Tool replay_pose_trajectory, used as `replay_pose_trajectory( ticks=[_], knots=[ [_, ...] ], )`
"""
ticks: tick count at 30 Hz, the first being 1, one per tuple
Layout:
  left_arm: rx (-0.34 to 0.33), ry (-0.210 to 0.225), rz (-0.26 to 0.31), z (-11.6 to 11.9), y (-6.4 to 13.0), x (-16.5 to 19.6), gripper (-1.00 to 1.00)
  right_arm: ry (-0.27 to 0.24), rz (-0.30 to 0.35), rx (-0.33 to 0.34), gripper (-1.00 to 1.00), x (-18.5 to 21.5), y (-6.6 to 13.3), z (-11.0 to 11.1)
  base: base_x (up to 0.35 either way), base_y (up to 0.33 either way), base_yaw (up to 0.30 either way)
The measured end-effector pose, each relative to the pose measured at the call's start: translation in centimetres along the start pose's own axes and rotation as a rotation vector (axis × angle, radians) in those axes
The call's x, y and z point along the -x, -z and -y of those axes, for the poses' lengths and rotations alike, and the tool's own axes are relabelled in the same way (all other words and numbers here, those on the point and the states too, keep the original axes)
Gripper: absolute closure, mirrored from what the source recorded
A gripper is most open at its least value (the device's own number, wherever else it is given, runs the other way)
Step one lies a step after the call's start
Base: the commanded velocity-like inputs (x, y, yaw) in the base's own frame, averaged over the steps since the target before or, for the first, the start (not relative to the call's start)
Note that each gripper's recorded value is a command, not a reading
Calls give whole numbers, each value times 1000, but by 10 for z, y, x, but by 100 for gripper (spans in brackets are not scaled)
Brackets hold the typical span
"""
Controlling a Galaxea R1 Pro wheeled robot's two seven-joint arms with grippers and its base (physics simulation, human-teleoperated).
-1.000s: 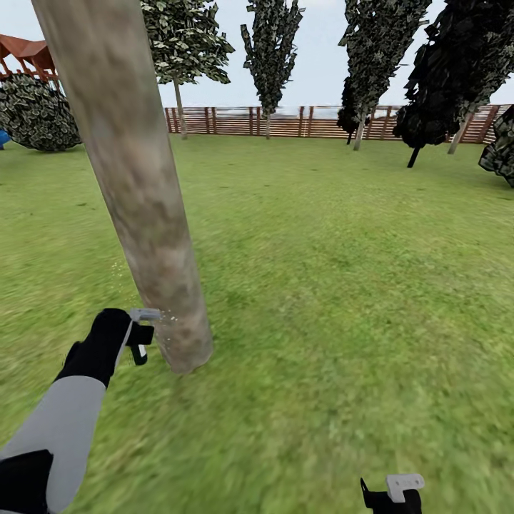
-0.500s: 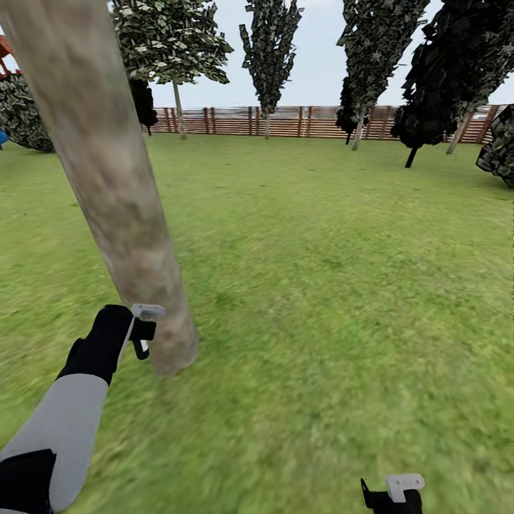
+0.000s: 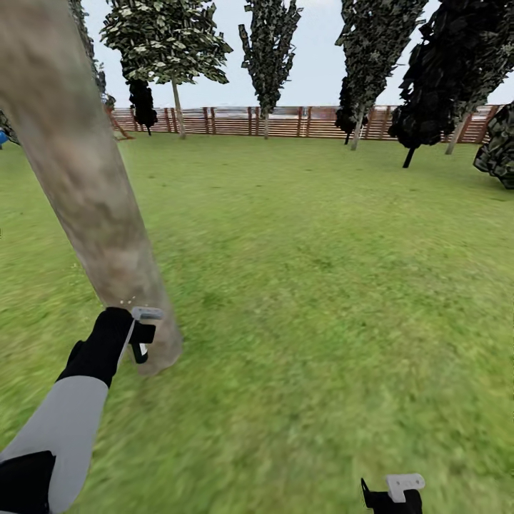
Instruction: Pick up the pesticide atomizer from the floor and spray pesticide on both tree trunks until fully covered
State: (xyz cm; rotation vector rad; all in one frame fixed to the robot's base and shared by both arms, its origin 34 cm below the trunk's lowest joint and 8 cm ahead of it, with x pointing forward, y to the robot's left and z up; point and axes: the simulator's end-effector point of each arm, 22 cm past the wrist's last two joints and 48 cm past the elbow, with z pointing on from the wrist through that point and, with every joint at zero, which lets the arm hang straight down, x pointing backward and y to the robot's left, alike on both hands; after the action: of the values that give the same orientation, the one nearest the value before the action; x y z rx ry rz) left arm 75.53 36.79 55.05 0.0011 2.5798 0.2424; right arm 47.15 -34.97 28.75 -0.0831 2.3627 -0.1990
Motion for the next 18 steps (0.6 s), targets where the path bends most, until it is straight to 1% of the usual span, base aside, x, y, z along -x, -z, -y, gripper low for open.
replay_pose_trajectory(
  ticks=[6, 12, 13, 14, 15, 17, 18],
  knots=[
    [4, -4, -3, -1, -1, -2, 100, 0, 0, 0, -100, 0, 0, 0, 93, -276, 261],
    [6, -4, -6, -2, -2, -4, 100, 0, 0, 0, -100, 0, 0, 0, 157, -256, 274],
    [8, 2, -8, -4, -3, -5, 100, 0, 0, 0, -100, 0, 0, 0, 177, -242, 60],
    [17, 30, -23, -14, -7, -17, 100, 1, 0, 1, -100, 0, 0, 0, 177, -242, 25],
    [16, 47, -32, -18, -9, -23, 100, 3, 0, 2, -100, 0, 0, -1, 177, -242, 16],
    [15, 53, -47, -19, -12, -33, 100, 4, 0, 3, -100, 0, 0, -1, 177, -242, 4],
    [9, 54, -51, -16, -13, -36, 100, 4, 0, 4, -100, 0, 0, -1, 177, -242, 1]
  ],
)
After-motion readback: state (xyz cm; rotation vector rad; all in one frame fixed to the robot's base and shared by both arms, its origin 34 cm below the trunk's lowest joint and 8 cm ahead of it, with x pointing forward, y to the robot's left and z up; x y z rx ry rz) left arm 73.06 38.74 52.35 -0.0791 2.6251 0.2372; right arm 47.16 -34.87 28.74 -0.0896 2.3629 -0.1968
